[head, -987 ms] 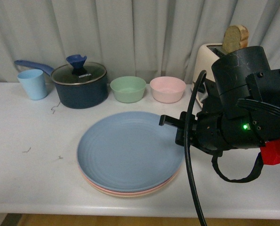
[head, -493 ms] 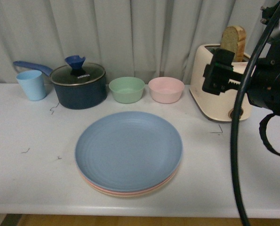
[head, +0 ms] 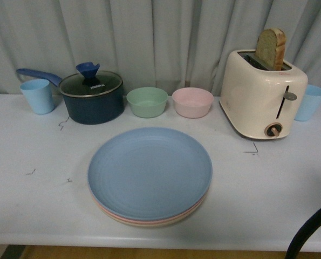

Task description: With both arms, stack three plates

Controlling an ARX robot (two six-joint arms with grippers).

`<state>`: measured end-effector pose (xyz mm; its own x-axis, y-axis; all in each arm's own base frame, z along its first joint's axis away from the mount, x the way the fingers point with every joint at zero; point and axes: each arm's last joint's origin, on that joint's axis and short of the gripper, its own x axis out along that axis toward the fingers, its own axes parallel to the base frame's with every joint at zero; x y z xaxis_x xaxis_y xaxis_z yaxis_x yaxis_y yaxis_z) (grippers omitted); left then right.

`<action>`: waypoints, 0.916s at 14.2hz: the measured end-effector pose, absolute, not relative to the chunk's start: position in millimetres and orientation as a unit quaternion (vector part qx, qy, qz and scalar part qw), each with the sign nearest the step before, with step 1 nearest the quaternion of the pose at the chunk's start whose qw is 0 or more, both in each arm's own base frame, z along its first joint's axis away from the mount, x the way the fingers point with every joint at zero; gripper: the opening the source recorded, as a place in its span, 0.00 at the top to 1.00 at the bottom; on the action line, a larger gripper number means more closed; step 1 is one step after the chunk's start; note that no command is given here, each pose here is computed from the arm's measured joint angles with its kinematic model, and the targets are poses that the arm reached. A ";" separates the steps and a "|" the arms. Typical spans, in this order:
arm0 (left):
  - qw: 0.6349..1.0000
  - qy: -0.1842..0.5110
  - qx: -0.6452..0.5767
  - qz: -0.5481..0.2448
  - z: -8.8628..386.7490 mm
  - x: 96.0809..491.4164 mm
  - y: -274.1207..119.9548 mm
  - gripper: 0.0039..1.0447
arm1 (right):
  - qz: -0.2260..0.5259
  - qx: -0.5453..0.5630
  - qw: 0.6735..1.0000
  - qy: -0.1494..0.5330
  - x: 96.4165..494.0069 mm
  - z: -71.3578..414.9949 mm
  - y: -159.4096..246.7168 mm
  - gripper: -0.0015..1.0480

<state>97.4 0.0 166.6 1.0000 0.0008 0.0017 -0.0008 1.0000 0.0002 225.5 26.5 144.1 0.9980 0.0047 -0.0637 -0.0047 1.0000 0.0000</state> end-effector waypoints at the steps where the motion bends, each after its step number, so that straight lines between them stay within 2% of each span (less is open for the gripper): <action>1: 1.000 -0.001 0.000 0.001 166.6 97.4 0.0 0.06 | -0.003 0.001 1.000 0.016 215.4 157.5 21.1 0.98; 2: 1.000 -0.001 0.000 0.000 166.7 97.4 0.0 0.06 | -0.003 0.004 1.000 -0.009 205.8 167.6 17.8 0.98; 4: 1.000 -0.001 0.000 0.000 166.6 97.4 0.0 0.06 | 0.001 0.002 1.000 0.016 188.0 159.4 13.2 0.98; 7: 1.000 -0.001 0.000 0.000 166.6 97.4 0.0 0.06 | -0.009 0.003 1.000 0.003 166.8 164.0 -1.4 0.98; 13: 1.000 -0.001 0.000 0.000 166.6 97.4 0.0 0.06 | -0.003 0.003 1.000 0.000 136.1 166.3 -0.7 0.98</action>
<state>97.4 0.0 166.6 1.0000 0.0008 0.0017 -0.0008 1.0000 0.0002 136.1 -0.7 166.3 1.0000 -0.0069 -0.0010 0.0069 1.0000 0.0063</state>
